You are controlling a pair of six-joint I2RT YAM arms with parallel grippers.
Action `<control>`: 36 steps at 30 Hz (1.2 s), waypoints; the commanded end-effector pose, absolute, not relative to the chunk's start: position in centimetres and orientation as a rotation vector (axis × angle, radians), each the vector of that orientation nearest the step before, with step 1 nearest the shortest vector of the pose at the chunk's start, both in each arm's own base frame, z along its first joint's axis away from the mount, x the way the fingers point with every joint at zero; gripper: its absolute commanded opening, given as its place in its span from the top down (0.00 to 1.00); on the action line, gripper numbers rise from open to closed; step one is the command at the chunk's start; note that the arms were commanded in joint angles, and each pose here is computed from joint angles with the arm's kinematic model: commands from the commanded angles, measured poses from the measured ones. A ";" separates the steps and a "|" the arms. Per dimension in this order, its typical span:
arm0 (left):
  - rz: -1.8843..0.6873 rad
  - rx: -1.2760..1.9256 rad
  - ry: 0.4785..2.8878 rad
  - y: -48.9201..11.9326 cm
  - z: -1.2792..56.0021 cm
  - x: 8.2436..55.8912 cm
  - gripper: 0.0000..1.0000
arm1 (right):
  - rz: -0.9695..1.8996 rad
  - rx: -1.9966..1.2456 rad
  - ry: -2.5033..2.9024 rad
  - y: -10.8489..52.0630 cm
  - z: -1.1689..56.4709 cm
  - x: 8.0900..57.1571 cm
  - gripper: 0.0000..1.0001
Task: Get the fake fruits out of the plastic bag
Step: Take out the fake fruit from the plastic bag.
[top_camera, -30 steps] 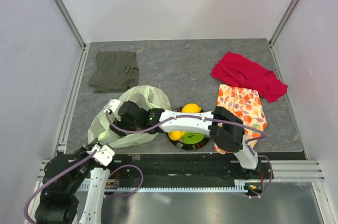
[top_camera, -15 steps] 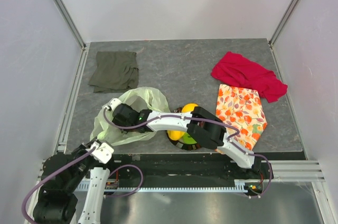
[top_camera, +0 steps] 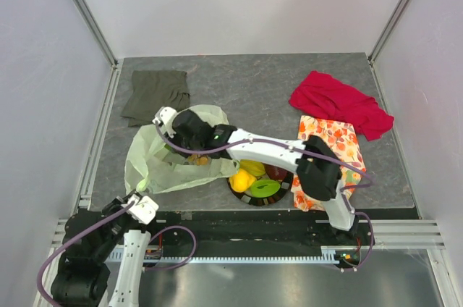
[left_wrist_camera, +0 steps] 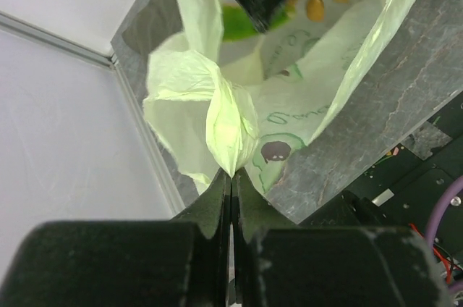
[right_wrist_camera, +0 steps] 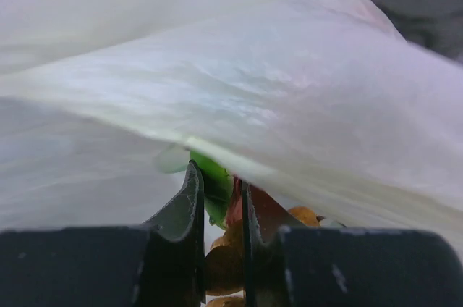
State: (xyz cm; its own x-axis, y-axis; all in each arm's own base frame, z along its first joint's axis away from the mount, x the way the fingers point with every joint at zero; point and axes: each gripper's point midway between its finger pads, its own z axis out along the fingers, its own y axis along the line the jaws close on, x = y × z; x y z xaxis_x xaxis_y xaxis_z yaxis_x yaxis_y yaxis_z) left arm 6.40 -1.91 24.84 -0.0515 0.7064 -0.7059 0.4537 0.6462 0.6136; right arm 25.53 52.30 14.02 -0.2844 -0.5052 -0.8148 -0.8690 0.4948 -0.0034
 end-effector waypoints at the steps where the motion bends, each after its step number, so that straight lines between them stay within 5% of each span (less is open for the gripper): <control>1: 0.122 0.995 1.836 -2.9 21.8 5.4 0.98 | 0.930 -1.254 1.814 52.9 20.0 21.2 0.92; 10: 0.080 0.925 1.819 -3.5 24.2 8.7 0.98 | 1.374 -1.309 1.798 54.3 20.1 18.5 0.85; 17: 0.021 0.902 1.821 -4.2 24.9 9.4 0.98 | 1.306 -1.432 1.715 53.1 20.5 20.1 0.79; 27: 0.009 0.892 1.839 -4.2 24.9 9.6 0.98 | 0.848 -1.545 1.842 51.5 8.4 26.2 0.74; 36: 0.001 0.884 1.866 -4.1 24.2 9.5 0.98 | 0.817 -1.457 1.721 52.7 15.1 28.0 0.83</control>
State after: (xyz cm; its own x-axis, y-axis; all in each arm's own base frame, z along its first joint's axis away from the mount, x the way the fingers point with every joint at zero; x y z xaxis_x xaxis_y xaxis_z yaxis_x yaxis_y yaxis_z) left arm 9.06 -3.74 23.51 -0.2078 0.6021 -0.7709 0.5764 0.7121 0.4008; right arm 26.31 51.50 7.45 -0.2024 -0.6254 -0.7536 -0.9786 0.1586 0.1312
